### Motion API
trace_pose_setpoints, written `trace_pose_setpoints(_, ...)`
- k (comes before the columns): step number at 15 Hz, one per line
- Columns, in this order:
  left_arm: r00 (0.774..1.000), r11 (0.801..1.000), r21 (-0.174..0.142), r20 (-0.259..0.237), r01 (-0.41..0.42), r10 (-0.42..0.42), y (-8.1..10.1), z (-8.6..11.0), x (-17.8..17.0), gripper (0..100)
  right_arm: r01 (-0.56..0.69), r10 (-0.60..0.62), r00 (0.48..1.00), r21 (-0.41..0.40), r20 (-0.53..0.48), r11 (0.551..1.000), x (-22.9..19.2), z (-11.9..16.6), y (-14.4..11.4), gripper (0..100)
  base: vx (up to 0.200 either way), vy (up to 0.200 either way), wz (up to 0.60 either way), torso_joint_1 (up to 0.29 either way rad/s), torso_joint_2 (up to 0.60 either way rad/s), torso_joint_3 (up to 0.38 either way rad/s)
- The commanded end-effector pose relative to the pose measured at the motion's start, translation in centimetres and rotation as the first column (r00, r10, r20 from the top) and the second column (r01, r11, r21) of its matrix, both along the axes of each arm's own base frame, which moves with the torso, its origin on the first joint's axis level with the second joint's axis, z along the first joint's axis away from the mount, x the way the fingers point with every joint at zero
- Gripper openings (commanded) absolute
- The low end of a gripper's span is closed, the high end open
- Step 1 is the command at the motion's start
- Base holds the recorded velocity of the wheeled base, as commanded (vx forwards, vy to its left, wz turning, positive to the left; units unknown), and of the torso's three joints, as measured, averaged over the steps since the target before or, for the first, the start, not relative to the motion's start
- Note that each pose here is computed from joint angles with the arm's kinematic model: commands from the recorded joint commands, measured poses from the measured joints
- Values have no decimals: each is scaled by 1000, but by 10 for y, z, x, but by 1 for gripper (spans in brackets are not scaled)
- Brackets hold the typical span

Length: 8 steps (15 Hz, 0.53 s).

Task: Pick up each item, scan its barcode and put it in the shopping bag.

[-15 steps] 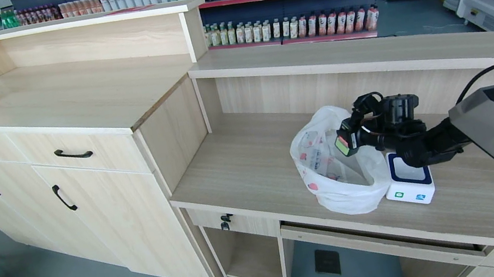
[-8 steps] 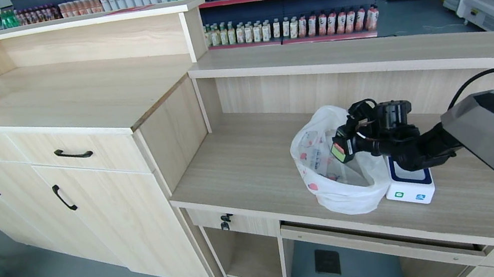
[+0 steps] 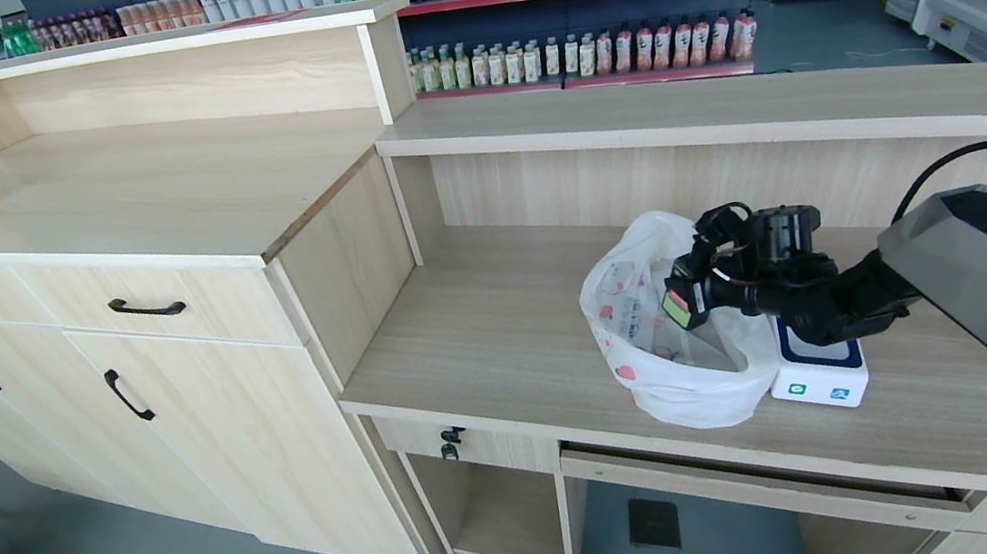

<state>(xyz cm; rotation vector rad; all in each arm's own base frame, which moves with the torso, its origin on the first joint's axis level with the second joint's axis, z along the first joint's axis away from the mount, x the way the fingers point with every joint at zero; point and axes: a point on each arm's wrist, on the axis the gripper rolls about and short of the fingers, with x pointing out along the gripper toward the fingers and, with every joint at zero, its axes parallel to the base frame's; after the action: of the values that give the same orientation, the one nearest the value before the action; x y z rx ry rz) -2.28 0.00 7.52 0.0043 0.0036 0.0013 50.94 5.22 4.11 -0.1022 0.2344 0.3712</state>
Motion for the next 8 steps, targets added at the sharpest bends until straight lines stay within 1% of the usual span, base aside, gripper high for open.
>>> trace_pose_setpoints(1, 1000, 1000, 0, 1, 0, 0, 0, 0, 0, 100, 1, -1, 1000, 0, -2, 1000, 1, -2, -1, 0, 0, 0, 0, 0, 0, 0)
trace_pose_setpoints(2, 1000, 1000, 0, 2, 0, 0, 0, 0, 0, 100, 3, -3, 1000, 0, -2, 1000, 1, -2, -1, 0, 0, 0, 0, 0, 0, 0)
trace_pose_setpoints(3, 1000, 1000, 0, 1, 0, 0, 0, 0, 0, 100, 2, -2, 1000, 1, 0, 1000, 1, -1, -1, 100, 0, 0, 0, 0, 0, 0)
trace_pose_setpoints(7, 1000, 1000, 0, 1, 0, 0, 0, 0, 0, 100, 5, -5, 1000, 10, 18, 1000, 0, 8, -2, 100, 0, 0, 0, 0, 0, 0)
trace_pose_setpoints(8, 1000, 1000, 0, 1, 0, 0, 0, 0, 0, 100, 5, -5, 1000, 15, 25, 1000, -2, 16, -2, 100, 0, 0, 0, 0, 0, 0)
